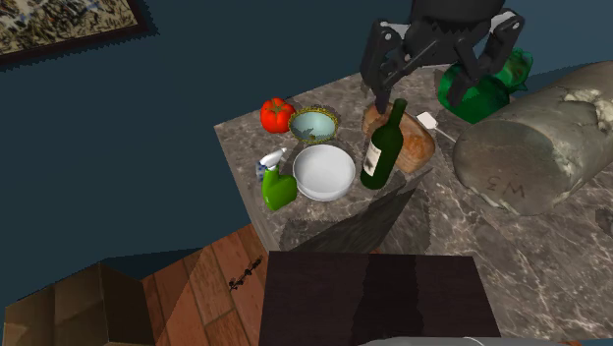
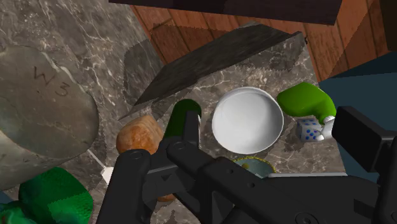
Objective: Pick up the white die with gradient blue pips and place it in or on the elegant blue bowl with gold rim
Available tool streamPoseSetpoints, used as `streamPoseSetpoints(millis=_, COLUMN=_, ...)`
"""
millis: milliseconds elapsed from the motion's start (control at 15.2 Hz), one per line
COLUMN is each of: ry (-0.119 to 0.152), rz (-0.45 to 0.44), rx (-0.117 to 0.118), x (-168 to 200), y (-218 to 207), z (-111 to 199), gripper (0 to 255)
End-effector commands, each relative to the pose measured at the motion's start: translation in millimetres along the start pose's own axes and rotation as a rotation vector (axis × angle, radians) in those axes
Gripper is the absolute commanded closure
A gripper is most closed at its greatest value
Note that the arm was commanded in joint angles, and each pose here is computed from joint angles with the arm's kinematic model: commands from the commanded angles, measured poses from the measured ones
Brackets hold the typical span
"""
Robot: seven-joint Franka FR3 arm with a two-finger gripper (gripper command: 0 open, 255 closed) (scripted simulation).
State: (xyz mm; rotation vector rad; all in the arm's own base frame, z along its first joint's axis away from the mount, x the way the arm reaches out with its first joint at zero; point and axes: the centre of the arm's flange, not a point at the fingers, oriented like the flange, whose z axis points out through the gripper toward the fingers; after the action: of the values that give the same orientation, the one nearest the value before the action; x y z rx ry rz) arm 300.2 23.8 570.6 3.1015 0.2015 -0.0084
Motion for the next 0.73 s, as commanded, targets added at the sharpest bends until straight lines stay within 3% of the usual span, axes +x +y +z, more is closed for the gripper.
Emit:
streamPoseSetpoints(millis=0, ry=0.0, rz=0.0, rx=0.0, x=0.0, y=0.0, z=0.0, gripper=0)
streamPoseSetpoints(millis=660, ry=0.004, rz=-0.036, rx=0.009, x=67.0, y=-53.5, z=99.2, gripper=0)
